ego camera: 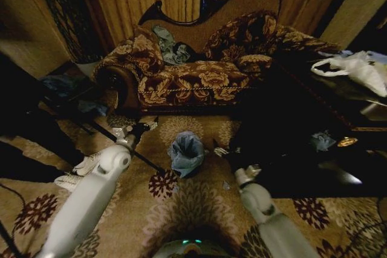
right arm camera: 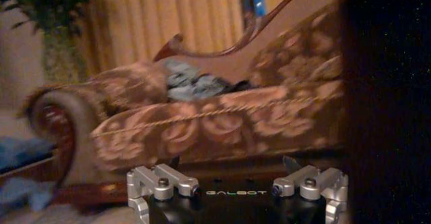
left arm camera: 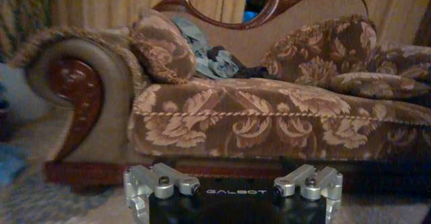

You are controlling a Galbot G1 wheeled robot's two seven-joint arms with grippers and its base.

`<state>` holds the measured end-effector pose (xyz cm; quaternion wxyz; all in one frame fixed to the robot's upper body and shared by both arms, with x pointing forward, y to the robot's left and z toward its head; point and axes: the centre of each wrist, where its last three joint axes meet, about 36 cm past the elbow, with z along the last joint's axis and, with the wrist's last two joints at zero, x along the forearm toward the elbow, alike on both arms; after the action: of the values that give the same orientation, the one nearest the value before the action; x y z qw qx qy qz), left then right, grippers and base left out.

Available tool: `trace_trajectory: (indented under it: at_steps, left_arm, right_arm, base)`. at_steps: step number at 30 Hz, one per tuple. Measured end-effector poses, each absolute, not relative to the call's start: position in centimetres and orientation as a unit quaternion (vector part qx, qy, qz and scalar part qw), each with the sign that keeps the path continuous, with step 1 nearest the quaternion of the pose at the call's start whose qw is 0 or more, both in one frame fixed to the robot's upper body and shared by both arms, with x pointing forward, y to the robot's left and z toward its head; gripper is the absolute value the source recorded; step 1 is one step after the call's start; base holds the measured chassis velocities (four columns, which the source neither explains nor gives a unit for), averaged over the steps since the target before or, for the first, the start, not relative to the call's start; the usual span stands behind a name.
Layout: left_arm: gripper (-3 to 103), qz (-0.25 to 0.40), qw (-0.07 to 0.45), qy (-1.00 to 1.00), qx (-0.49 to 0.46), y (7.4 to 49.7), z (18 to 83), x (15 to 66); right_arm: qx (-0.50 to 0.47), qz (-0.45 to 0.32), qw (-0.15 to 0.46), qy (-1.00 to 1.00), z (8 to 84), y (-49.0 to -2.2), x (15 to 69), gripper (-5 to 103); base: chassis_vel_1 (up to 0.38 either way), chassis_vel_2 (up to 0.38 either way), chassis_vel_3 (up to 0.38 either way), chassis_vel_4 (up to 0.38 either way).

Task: Place a garbage bag over the trash bin.

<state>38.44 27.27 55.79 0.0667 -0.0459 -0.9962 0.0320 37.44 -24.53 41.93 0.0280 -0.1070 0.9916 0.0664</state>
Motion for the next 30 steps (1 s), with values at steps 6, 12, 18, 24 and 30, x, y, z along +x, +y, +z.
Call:
trace_trajectory:
  at_steps: [6,12,18,24,30]
  left_arm:
    - [100,0.001,0.08,-0.997,-0.021,25.2,54.2,27.2]
    - [100,0.019,0.105,-0.994,-0.01,23.8,53.0,24.1]
    - [100,-0.039,0.076,-0.996,0.01,24.5,52.5,23.6]
    - [100,-0.089,0.05,-0.995,0.017,26.3,53.2,24.3]
    - [100,-0.086,0.06,-0.994,0.027,26.5,53.2,24.4]
  right_arm:
    - [-0.07,0.05,0.053,0.995,42.8,-28.4,33.0,100]
    - [-0.044,0.045,0.072,0.995,43.0,-28.7,29.9,100]
    - [-0.013,0.032,0.086,0.996,41.9,-27.1,28.9,100]
    - [-0.002,0.024,0.091,0.996,42.3,-27.9,29.2,100]
    - [-0.001,0.032,0.085,0.996,43.5,-27.7,29.2,100]
  base:
    - [0.0,0.0,0.0,0.0]
    - [0.0,0.0,0.0,0.0]
    - [0.0,0.0,0.0,0.0]
    - [0.0,0.0,0.0,0.0]
    - [0.0,0.0,0.0,0.0]
